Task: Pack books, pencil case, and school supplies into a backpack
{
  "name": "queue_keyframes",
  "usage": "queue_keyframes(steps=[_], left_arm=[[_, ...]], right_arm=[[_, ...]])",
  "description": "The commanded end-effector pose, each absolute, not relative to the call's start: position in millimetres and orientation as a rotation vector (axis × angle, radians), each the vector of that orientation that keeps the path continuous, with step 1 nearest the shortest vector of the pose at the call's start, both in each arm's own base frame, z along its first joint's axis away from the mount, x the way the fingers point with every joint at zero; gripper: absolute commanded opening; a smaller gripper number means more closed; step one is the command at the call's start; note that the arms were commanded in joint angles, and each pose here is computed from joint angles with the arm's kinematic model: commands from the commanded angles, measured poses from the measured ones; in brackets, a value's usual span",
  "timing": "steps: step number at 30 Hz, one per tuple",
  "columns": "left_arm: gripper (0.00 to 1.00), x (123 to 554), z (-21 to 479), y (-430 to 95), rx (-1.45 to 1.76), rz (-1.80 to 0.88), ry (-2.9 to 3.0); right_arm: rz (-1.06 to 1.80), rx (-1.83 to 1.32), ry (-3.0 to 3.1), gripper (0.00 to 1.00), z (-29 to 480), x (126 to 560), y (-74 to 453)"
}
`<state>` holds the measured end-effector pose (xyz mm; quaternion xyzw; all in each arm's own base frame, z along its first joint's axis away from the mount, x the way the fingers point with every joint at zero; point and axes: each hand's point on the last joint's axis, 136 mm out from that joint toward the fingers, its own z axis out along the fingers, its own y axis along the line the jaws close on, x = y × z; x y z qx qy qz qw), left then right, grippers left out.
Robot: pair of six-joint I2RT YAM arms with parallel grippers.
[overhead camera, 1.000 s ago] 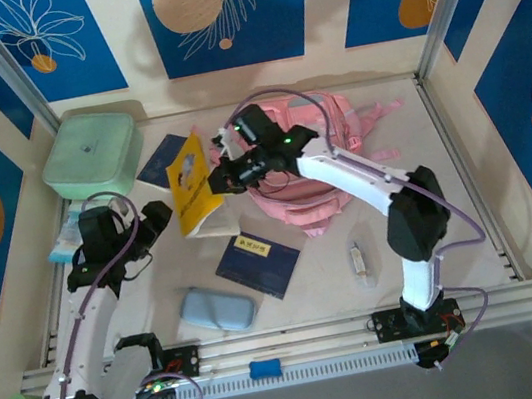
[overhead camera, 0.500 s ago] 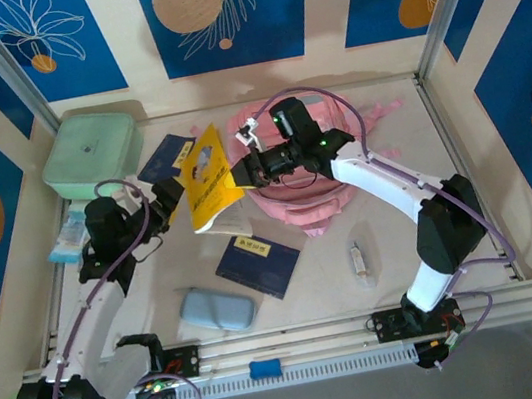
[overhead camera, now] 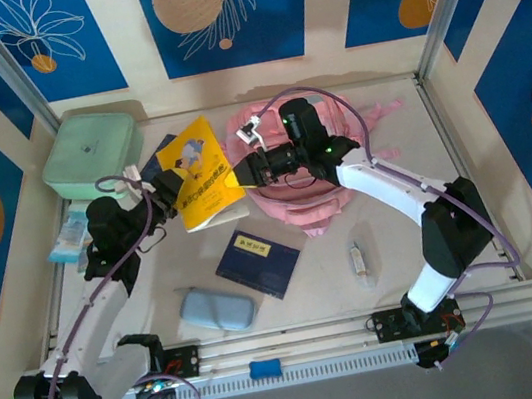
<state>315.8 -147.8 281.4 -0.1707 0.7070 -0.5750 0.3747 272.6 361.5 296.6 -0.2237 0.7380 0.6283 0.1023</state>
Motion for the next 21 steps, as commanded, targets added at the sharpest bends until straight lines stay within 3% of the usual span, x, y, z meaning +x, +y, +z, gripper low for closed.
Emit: queue_keyframes(steps=[1,7,11,13,14,19,21], left_arm=[[0.58,307,309,-155,-0.340,-1.514,1.723],[0.26,309,302,-158,-0.353,-1.507,1.740],[0.17,311,302,-158,-0.347,-1.505,1.736],[0.04,312,304,-159,-0.348,-1.507,1.730],[0.00,313,304,-159,-0.350,-1.512,1.729],[0.00,310,312,-168,-0.326,-1.547,1.704],[0.00,310,315,-174,-0.312,-1.565,1.691]], right_arm=[[1.865,-0.737,2.132,0.00,298,270,363],[1.854,-0.720,2.179,0.01,288,272,364],[1.818,-0.706,2.223,0.18,280,270,363],[1.791,-0.671,2.253,0.33,273,272,360],[1.786,-0.643,2.275,0.46,270,273,357],[1.758,-0.513,2.373,0.95,253,280,347],[1.799,-0.511,2.383,0.99,250,280,352]])
